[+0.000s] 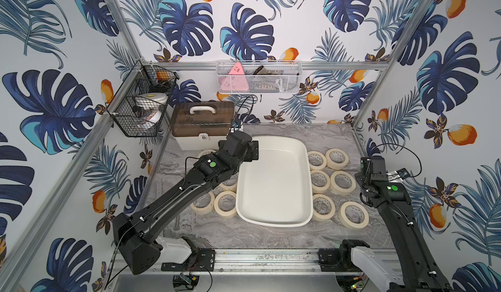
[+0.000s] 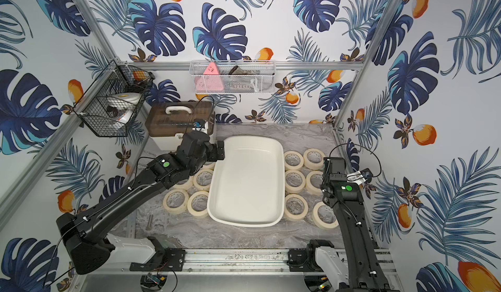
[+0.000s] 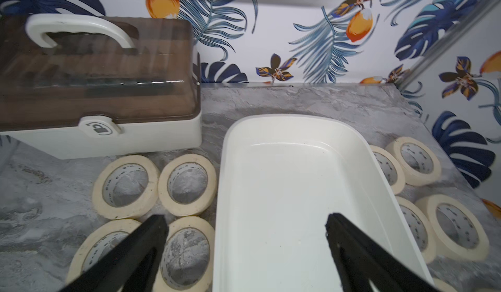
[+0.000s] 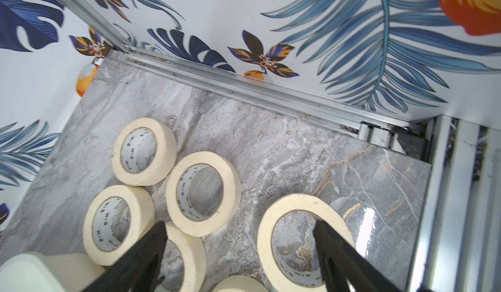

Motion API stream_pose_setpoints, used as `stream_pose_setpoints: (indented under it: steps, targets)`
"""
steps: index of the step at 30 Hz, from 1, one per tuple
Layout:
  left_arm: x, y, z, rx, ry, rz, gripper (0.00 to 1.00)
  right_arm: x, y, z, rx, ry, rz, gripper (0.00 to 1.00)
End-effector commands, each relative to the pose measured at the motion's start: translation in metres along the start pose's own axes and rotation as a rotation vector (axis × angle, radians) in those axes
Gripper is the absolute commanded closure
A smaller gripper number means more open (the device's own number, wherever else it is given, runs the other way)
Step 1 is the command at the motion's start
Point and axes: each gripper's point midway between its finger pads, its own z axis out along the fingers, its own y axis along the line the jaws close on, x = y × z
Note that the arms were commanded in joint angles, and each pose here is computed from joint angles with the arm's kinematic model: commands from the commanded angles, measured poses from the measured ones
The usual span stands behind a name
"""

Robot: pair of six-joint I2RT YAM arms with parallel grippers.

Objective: Take out the art tape in the storage box
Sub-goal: Place the art tape at the center of the board, then reset both arms

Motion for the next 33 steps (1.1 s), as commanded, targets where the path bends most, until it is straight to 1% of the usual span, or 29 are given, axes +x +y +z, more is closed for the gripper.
stream_pose_setpoints:
  steps: [1, 3, 6, 8, 9, 12, 15, 17, 20, 23, 27, 31, 33]
  targets:
    - [-0.024, 0.022, 0.0, -0.087, -0.133, -0.021, 0.01, -0.015, 0.042, -0.007, -0.181, -0.029, -0.032, 0.1]
    - [-0.025, 0.037, 0.002, -0.138, -0.168, -0.017, 0.01, -0.017, 0.062, -0.011, -0.28, -0.031, -0.066, 0.09]
    - [-0.021, 0.059, 0.006, -0.214, -0.227, -0.001, 0.01, -0.02, 0.092, -0.02, -0.432, -0.058, -0.144, 0.04]
    - [-0.015, 0.078, 0.009, -0.275, -0.247, 0.004, 0.01, -0.021, 0.103, -0.023, -0.5, -0.095, -0.204, 0.0]
    - [-0.012, 0.084, 0.011, -0.296, -0.259, 0.009, 0.01, -0.02, 0.109, -0.022, -0.528, -0.115, -0.227, 0.0]
    - [0.002, 0.109, 0.021, -0.369, -0.289, 0.042, 0.01, -0.015, 0.11, -0.009, -0.529, -0.168, -0.292, 0.0]
    - [0.029, 0.141, 0.036, -0.423, -0.24, 0.042, 0.02, 0.004, 0.112, 0.017, -0.522, -0.198, -0.379, 0.0]
    - [0.049, 0.165, 0.044, -0.436, -0.206, 0.016, 0.02, 0.02, 0.108, 0.037, -0.503, -0.202, -0.434, 0.0]
    - [0.073, 0.198, 0.049, -0.461, -0.186, -0.016, 0.02, 0.04, 0.103, 0.058, -0.5, -0.212, -0.485, 0.0]
    - [0.088, 0.208, 0.057, -0.492, -0.177, 0.024, 0.02, 0.057, 0.096, 0.078, -0.487, -0.218, -0.5, 0.0]
    - [0.106, 0.22, 0.072, -0.521, -0.131, 0.045, 0.02, 0.072, 0.095, 0.09, -0.53, -0.251, -0.504, 0.0]
    - [0.122, 0.226, 0.083, -0.482, -0.129, 0.039, 0.02, 0.084, 0.096, 0.104, -0.532, -0.253, -0.518, 0.0]
    - [0.129, 0.226, 0.09, -0.469, -0.121, 0.055, 0.02, 0.088, 0.096, 0.11, -0.533, -0.251, -0.516, 0.0]
